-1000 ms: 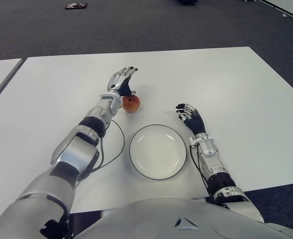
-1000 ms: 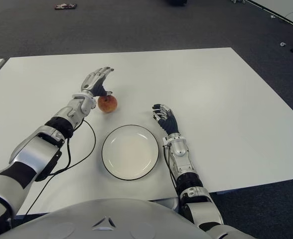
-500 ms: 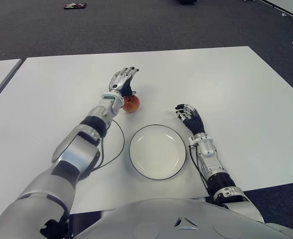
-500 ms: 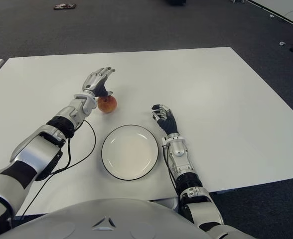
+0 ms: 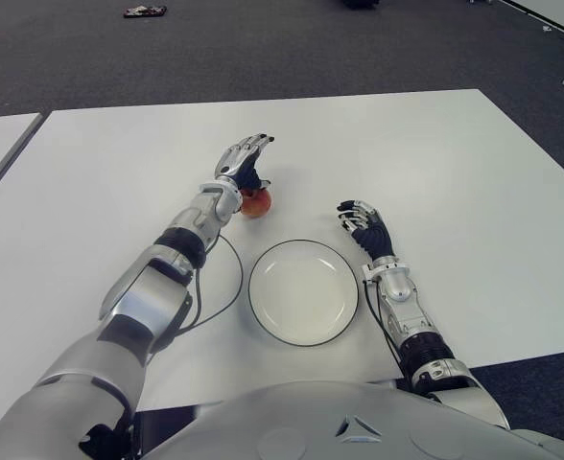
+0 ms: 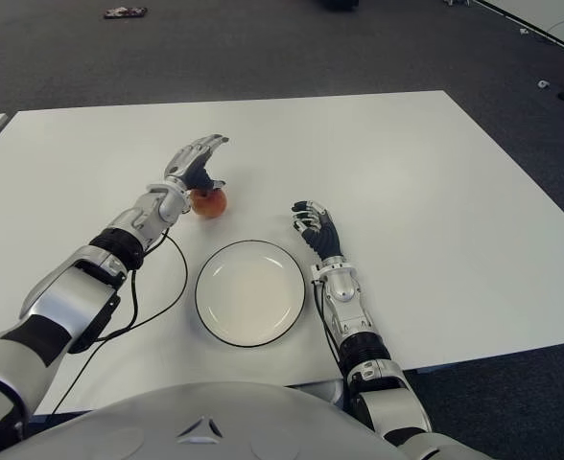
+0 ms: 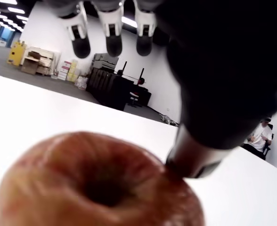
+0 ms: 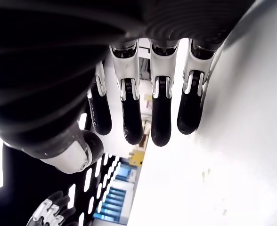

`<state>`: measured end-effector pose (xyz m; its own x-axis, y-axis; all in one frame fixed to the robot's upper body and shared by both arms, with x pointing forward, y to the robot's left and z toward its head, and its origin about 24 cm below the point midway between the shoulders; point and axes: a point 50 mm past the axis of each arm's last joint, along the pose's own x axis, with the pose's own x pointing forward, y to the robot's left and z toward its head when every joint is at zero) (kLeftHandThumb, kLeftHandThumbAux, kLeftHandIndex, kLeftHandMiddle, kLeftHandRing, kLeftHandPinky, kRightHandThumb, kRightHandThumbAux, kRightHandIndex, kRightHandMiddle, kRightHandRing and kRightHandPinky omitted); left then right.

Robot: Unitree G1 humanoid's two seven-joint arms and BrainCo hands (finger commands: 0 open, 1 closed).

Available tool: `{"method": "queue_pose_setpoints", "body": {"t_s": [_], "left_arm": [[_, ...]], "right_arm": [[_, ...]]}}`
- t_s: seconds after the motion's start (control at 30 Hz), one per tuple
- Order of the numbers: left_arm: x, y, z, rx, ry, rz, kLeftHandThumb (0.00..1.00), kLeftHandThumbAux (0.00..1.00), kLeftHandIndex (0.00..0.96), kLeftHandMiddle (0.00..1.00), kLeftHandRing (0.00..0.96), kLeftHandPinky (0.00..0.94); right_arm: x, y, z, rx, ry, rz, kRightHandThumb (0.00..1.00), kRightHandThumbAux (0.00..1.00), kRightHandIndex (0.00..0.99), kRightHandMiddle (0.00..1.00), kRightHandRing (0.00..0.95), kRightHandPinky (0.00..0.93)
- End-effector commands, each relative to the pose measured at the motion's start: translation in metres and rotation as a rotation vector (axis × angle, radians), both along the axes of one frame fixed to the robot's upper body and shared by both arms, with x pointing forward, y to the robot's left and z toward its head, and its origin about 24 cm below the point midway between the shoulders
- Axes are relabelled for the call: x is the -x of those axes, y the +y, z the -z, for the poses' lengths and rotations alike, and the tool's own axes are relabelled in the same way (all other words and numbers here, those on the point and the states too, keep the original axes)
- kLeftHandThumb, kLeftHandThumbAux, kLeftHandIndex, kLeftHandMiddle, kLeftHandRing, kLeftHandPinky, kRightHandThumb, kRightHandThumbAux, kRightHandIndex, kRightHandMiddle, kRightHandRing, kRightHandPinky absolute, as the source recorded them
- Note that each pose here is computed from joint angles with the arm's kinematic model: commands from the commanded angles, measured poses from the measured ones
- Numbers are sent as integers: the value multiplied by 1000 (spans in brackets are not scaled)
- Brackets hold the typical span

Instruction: Put the apples into the plate.

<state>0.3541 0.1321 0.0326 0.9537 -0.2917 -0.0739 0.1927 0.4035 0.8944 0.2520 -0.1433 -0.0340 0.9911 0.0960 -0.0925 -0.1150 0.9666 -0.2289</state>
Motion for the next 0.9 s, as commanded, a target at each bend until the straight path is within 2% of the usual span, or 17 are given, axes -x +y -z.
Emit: {"method": "queue_pose_setpoints", "body": {"t_s": [0.03,0.63,0.9], "left_arm": [[10,4,15,67,94,-9,78,196,0,0,0,0],[9,8,2,322,123,-51,33,256,0,0,0,0],[11,9,-6,512,114,-57,2,277,0,0,0,0]], "right_arm": [[27,-3,32,28,172,9,623,671,292,337,334,351],[27,-2,31,56,159,14,638,669,293,334,329,343],[28,-2,32,60,174,10,627,653,287,324,320,342]]}}
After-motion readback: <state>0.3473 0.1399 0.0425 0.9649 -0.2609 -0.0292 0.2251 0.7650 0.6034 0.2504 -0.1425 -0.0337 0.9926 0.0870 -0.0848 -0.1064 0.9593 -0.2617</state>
